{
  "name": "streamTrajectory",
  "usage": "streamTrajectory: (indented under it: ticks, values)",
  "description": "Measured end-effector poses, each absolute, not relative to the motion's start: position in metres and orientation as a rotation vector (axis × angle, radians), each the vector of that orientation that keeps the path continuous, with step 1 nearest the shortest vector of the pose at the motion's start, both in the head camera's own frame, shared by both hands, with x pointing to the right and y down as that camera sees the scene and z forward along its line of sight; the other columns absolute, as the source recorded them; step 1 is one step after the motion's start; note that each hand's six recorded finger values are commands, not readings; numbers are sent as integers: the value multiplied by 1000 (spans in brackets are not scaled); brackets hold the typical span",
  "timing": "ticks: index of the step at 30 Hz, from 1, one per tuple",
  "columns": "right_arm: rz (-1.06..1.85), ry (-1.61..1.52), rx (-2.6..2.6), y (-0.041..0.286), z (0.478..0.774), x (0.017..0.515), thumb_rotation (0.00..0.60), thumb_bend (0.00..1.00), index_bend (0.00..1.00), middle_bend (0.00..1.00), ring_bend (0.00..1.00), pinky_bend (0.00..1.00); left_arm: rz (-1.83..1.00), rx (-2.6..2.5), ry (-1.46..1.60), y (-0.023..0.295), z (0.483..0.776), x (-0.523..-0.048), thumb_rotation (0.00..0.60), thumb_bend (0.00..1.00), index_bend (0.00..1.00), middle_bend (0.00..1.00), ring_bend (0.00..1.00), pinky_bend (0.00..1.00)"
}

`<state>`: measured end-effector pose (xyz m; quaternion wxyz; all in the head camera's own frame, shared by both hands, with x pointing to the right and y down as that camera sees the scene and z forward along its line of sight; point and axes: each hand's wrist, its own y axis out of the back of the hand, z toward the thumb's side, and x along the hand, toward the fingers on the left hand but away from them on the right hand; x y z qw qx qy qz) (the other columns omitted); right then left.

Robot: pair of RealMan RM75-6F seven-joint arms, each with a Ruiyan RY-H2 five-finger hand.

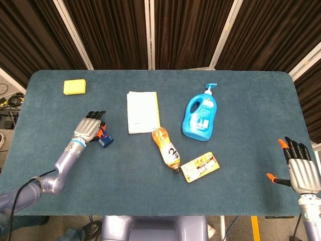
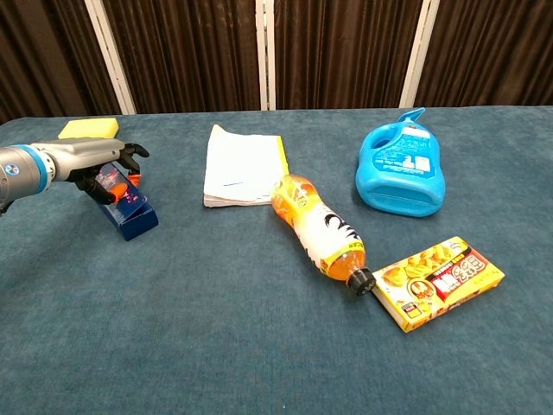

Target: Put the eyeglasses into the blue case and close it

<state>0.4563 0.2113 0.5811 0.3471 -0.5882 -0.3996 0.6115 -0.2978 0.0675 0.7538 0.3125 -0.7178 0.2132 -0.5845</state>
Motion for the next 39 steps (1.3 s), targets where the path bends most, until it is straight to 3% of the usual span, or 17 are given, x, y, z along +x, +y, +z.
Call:
streamTrajectory:
  ticks: [2,4,6,10,22,24,28,30,39]
  values:
    - [1586,-1038,-1525,211,581,457,600,0,0,0,0,0,-1542,-1892,567,67,755,-296,600,635,564,0,0,0]
    - [1586,-1039,-1525,211,581,457,600,0,0,0,0,0,-1539,-1889,577,66,755,-296,600,615,351,0,0,0]
    - [1586,-1037,-1525,211,581,457,600,0,0,0,0,0,-1534,-1892,591,66,754,-295,600,600,199,0,0,0]
    - [1586,-1036,-1526,211,581,457,600,0,0,0,0,0,-1514,-1901,623,64,752,-294,600,582,29,0,0,0]
    - [1587,-1035,-1526,211,582,456,600,0,0,0,0,0,-1455,-1916,702,52,743,-291,600,566,0,0,0,0]
    - [1589,-1035,-1525,211,582,456,600,0,0,0,0,0,-1440,-1926,716,50,739,-291,600,487,0,0,0,0]
    - [1591,-1033,-1526,212,582,457,600,0,0,0,0,0,-1414,-1941,712,47,728,-293,600,148,0,0,0,0]
    - [1590,-1034,-1527,211,582,456,600,0,0,0,0,0,-1414,-1935,676,45,722,-297,600,29,0,0,0,0]
    - [1582,-1026,-1533,211,582,453,600,0,0,0,0,0,-1500,-1906,459,58,730,-320,600,0,0,0,0,0]
